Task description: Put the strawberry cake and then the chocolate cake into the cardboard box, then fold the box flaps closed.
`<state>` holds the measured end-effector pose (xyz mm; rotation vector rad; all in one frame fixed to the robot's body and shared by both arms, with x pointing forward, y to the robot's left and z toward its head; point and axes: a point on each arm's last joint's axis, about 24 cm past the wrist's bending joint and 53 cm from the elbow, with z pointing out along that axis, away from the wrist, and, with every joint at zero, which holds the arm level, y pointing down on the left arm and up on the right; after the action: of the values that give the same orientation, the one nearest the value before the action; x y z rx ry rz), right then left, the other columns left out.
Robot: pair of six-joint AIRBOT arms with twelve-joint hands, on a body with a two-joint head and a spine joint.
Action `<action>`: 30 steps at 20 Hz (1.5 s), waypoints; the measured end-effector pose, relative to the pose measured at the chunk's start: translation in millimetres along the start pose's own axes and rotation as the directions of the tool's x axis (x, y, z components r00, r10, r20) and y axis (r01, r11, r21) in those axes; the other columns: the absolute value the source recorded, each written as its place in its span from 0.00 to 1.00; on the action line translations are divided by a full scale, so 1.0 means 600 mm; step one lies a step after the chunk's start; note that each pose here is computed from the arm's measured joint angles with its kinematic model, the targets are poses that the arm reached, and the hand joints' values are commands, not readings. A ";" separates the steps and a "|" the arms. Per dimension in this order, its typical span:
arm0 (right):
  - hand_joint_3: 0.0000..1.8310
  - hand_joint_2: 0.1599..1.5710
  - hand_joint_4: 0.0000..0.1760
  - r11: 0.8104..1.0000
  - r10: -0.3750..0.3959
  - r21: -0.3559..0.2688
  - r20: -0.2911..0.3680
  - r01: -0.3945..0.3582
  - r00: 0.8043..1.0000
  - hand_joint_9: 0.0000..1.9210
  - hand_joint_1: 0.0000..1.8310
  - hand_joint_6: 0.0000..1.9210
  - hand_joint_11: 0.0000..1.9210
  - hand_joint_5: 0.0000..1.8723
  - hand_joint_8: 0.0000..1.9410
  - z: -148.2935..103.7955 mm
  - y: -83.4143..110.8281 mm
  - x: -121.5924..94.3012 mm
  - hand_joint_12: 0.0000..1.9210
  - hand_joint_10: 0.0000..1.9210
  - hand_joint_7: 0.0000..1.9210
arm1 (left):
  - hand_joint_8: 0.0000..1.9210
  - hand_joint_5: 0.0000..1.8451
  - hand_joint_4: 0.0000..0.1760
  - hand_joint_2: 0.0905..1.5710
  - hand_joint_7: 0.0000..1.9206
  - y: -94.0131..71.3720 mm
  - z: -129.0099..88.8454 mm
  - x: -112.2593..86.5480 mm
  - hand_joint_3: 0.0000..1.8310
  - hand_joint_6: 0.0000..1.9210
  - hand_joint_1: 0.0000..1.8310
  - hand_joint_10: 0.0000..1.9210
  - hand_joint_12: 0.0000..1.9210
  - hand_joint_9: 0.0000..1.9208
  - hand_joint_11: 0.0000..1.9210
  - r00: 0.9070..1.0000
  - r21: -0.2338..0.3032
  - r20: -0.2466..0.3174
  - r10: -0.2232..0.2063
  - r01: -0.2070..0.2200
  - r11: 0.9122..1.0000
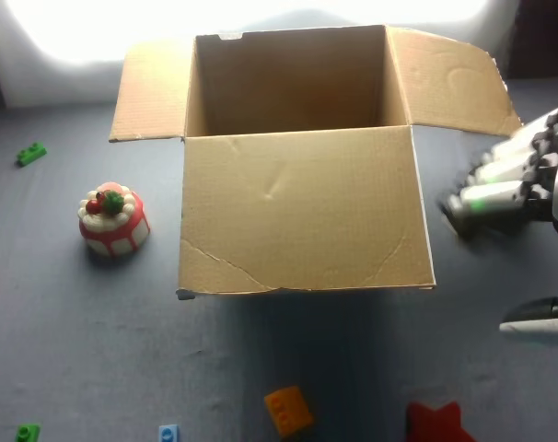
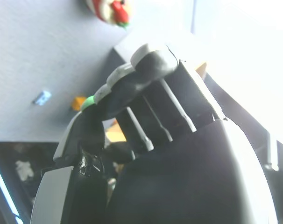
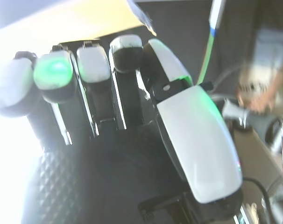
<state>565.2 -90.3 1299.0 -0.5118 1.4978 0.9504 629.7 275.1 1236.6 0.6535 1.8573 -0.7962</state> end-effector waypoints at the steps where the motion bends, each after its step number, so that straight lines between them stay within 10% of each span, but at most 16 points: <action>1: 0.01 0.65 0.00 1.000 -0.011 0.016 0.002 0.011 1.000 0.05 0.18 0.01 0.00 0.05 0.00 -0.001 -0.007 -0.001 0.36 0.05 0.06 | 0.00 0.05 0.27 0.71 0.08 -0.002 0.000 -0.001 0.01 0.00 0.22 0.01 0.45 0.12 0.00 1.000 0.006 0.002 -0.003 0.003 1.000; 6: 0.00 0.66 0.00 0.987 0.078 0.139 0.001 -0.077 0.997 0.06 0.17 0.00 0.00 0.04 0.00 -0.013 -0.069 0.010 0.29 0.03 0.05 | 0.00 0.06 0.20 0.73 0.08 0.000 -0.001 0.010 0.01 0.00 0.17 0.00 0.45 0.12 0.00 1.000 0.002 -0.026 0.014 -0.014 1.000; 10: 0.00 0.64 0.00 0.946 0.217 0.219 0.131 -0.241 0.967 0.06 0.26 0.00 0.00 0.02 0.00 -0.036 -0.140 -0.036 0.32 0.02 0.05 | 0.00 0.04 0.25 0.69 0.06 0.002 -0.002 0.015 0.00 0.00 0.28 0.00 0.42 0.10 0.00 0.999 -0.002 -0.038 0.020 -0.020 1.000; 16: 0.00 0.58 0.04 0.949 0.174 0.217 0.246 -0.229 0.953 0.07 0.59 0.01 0.00 0.04 0.00 -0.040 -0.148 -0.077 0.32 0.02 0.07 | 0.00 0.02 0.29 0.66 0.04 0.010 -0.005 0.031 0.00 0.00 0.53 0.00 0.32 0.07 0.00 0.996 -0.014 -0.076 0.037 -0.038 0.999; 20: 0.00 0.60 0.07 0.972 0.086 0.190 0.254 -0.137 0.963 0.07 0.61 0.01 0.00 0.06 0.00 -0.041 -0.132 -0.079 0.29 0.01 0.08 | 0.00 0.03 0.28 0.60 0.03 0.008 -0.002 0.033 0.00 0.00 0.66 0.00 0.27 0.06 0.00 0.996 -0.011 -0.085 0.033 -0.034 0.999; 24: 0.00 0.61 0.04 0.954 0.155 0.183 0.375 -0.237 0.914 0.06 0.65 0.00 0.00 0.05 0.00 -0.072 -0.153 -0.102 0.20 0.00 0.06 | 0.00 0.04 0.25 0.59 0.04 0.003 0.016 0.059 0.00 0.00 0.68 0.00 0.25 0.05 0.00 0.990 0.006 -0.142 0.015 -0.014 1.000; 30: 0.00 0.61 0.05 0.928 0.219 0.239 0.264 -0.284 0.939 0.03 0.68 0.00 0.00 0.04 0.00 -0.044 -0.165 -0.048 0.18 0.00 0.04 | 0.00 0.05 0.29 0.58 0.04 -0.016 0.063 0.063 0.00 0.00 0.66 0.00 0.25 0.06 0.00 0.990 0.049 -0.119 -0.071 0.077 0.996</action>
<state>631.7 -173.0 1298.8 -0.0013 1.4716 0.9450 629.7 243.5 1192.4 0.6807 1.9817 -0.8740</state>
